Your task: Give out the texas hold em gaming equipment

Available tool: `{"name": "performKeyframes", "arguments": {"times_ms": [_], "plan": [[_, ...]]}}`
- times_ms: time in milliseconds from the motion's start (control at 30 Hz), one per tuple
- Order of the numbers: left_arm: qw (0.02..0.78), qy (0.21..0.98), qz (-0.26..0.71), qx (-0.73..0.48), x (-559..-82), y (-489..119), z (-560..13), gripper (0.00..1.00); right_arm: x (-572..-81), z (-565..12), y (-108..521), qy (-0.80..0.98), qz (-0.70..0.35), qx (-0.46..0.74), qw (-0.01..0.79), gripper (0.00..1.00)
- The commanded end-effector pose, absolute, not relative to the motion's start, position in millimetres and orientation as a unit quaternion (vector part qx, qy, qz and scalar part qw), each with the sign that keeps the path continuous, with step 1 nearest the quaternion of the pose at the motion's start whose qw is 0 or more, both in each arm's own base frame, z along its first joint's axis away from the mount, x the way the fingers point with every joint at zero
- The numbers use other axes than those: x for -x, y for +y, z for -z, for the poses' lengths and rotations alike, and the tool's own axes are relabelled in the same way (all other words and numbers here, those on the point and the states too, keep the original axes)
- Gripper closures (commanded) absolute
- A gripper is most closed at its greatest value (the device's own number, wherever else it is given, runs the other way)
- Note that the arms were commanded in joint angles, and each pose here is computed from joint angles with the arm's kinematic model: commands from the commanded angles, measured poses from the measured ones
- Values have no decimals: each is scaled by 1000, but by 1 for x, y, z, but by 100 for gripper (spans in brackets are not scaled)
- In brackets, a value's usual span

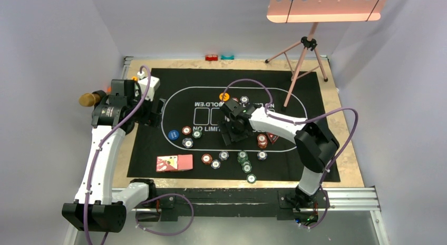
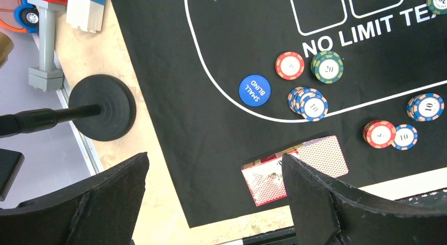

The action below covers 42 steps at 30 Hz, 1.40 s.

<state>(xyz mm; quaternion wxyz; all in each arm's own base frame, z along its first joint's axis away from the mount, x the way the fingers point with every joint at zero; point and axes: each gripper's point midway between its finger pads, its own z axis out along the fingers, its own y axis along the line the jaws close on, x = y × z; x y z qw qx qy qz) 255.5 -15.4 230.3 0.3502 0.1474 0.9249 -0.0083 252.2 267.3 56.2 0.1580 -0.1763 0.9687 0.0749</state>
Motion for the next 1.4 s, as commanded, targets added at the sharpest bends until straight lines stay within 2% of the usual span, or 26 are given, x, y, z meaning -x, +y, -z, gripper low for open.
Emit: {"name": "performKeyframes", "arguments": {"times_ms": [0,567,900,1233,1367], "plan": [[368,918,8,-147,-257,-15,-236,0,-237,-54,257,970,-67,176,154,23],[371,916,2,-149,-257,-13,-241,0,-201,-29,242,974,-54,182,120,34],[372,916,1,-151,-257,-13,-243,0,-190,-24,241,975,-51,188,108,47],[373,916,0,-152,-257,-12,-244,0,-191,-31,240,975,-47,187,111,68],[373,915,0,-152,-257,-12,-245,0,-187,-40,243,975,-65,181,113,72]]}}
